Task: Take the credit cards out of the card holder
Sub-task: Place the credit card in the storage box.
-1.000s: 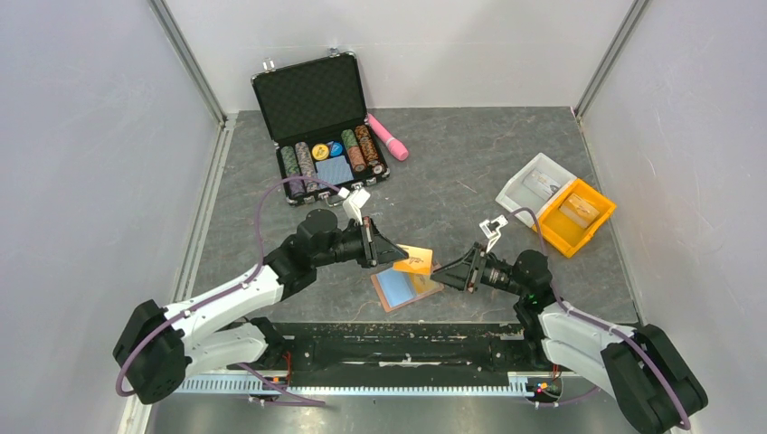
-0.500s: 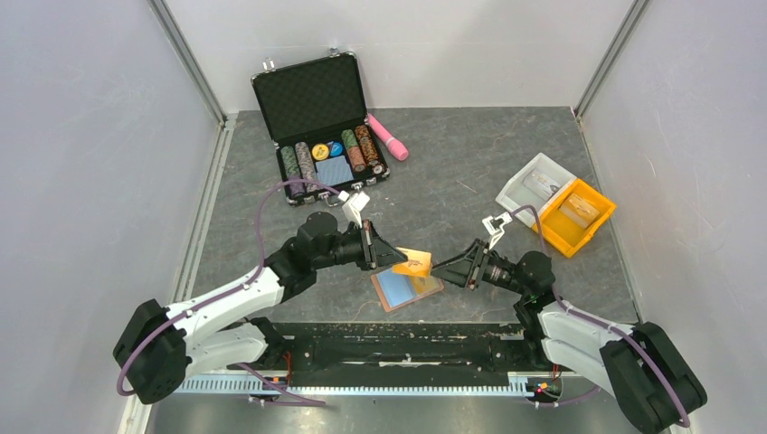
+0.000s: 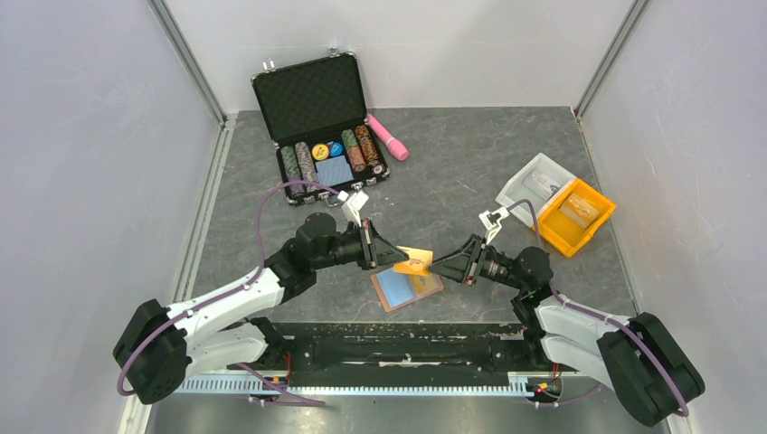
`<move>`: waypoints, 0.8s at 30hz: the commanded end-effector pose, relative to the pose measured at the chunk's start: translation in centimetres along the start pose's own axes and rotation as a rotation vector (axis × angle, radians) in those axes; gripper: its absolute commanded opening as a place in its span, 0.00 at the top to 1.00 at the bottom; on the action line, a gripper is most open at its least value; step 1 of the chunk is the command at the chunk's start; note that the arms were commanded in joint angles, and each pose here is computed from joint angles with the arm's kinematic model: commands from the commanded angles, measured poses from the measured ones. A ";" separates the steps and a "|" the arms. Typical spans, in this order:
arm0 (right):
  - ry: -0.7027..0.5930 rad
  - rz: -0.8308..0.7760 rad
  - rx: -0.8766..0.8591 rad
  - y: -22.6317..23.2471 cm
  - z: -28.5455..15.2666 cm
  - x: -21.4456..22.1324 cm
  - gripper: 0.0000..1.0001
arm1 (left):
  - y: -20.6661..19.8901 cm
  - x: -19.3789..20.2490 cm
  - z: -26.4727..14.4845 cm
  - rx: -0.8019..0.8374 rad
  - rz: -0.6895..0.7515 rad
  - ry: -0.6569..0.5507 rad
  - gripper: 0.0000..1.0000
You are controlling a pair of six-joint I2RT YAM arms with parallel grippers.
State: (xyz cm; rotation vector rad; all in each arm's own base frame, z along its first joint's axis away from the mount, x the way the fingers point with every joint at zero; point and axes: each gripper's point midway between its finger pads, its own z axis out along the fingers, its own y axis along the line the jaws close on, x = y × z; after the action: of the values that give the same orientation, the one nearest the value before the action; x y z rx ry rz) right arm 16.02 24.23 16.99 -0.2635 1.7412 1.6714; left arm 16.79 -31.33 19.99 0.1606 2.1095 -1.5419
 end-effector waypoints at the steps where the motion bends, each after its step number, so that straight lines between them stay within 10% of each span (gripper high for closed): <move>1: -0.038 -0.063 -0.093 2.4 0.6 -1.7 0.78 | -1.5 -0.4 0.0 0.065 -0.007 -0.011 0.98; 4: -0.064 -0.065 -0.117 3.1 0.6 -2.2 1.00 | -1.3 -0.2 0.0 0.058 -0.004 -0.008 0.88; 12: -0.131 -0.100 -0.004 0.8 1.5 -6.3 1.00 | 0.4 -0.6 -1.2 -0.076 0.058 -0.034 0.00; 24: -0.218 -0.178 0.587 -10.1 -6.6 -17.0 1.00 | 2.6 -2.3 -7.4 -0.434 0.334 0.019 0.00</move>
State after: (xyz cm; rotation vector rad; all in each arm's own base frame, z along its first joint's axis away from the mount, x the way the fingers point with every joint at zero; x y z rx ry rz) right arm 29.38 16.47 20.51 -0.0266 1.7556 1.2375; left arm 17.23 -26.46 20.45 0.2316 2.2033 -1.1300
